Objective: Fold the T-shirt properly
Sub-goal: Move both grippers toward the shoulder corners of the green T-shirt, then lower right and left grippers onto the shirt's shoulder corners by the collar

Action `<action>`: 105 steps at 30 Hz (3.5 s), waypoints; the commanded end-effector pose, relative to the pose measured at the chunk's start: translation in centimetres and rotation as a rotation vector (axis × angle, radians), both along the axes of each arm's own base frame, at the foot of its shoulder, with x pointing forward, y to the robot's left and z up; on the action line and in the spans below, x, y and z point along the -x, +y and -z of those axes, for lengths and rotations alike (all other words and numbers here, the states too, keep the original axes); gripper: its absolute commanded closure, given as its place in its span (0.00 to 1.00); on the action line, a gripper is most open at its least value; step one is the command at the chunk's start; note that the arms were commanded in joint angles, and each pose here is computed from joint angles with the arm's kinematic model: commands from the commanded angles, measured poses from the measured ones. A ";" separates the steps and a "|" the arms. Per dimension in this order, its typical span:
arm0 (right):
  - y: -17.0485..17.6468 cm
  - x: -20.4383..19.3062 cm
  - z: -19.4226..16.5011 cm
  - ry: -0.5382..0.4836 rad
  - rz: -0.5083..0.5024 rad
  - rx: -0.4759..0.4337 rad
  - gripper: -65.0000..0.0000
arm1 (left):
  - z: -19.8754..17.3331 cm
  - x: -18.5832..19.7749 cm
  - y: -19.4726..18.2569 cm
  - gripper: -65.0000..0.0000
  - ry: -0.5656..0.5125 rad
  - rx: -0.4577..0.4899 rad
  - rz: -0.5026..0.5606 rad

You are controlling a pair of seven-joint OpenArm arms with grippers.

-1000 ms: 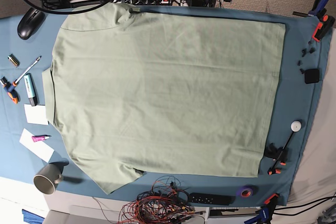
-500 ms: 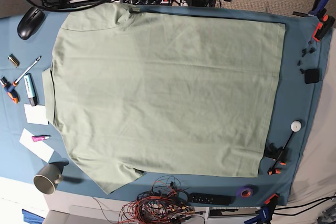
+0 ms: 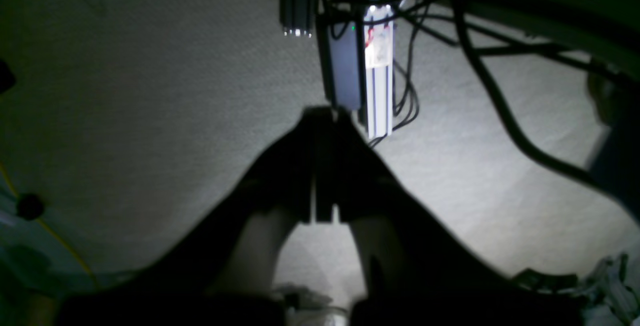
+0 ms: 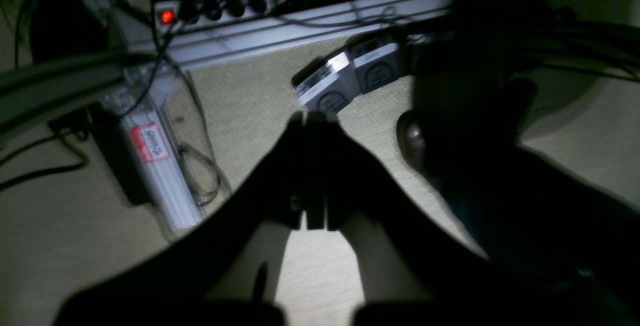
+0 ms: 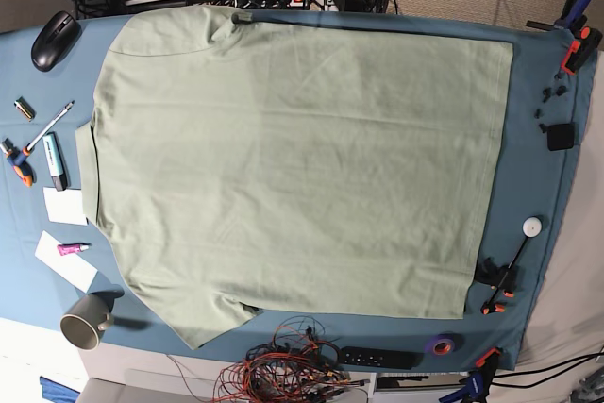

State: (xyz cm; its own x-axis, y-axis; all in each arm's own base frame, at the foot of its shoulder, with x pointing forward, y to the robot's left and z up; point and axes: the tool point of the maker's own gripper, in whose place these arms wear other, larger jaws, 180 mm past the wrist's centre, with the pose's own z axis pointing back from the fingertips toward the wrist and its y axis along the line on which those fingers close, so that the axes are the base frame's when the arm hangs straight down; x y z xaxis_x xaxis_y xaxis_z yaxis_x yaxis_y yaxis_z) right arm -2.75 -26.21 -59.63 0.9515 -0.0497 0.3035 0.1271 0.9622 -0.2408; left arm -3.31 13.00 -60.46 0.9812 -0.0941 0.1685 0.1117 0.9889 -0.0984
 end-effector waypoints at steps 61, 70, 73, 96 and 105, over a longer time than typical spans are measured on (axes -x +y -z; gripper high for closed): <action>-7.7 -10.9 -25.2 -0.841 0.397 -0.300 0.66 | -26.2 -8.9 -1.1 0.98 -0.384 0.544 0.322; -6.8 -13.1 -24.6 -0.813 0.354 -0.341 0.66 | -26.4 -10.2 -1.0 0.98 -0.418 0.535 0.335; -6.6 -13.2 -24.5 -0.810 0.351 -0.347 0.66 | -26.5 -10.4 -1.0 0.98 -0.425 0.535 0.338; -1.7 -14.5 -20.7 -0.656 0.276 -0.404 0.60 | -26.7 -11.2 -1.0 0.58 -0.447 0.532 0.343; -1.7 -12.4 -20.1 -0.604 0.287 -0.397 0.60 | -26.7 -11.2 -1.0 0.58 -0.448 0.532 0.343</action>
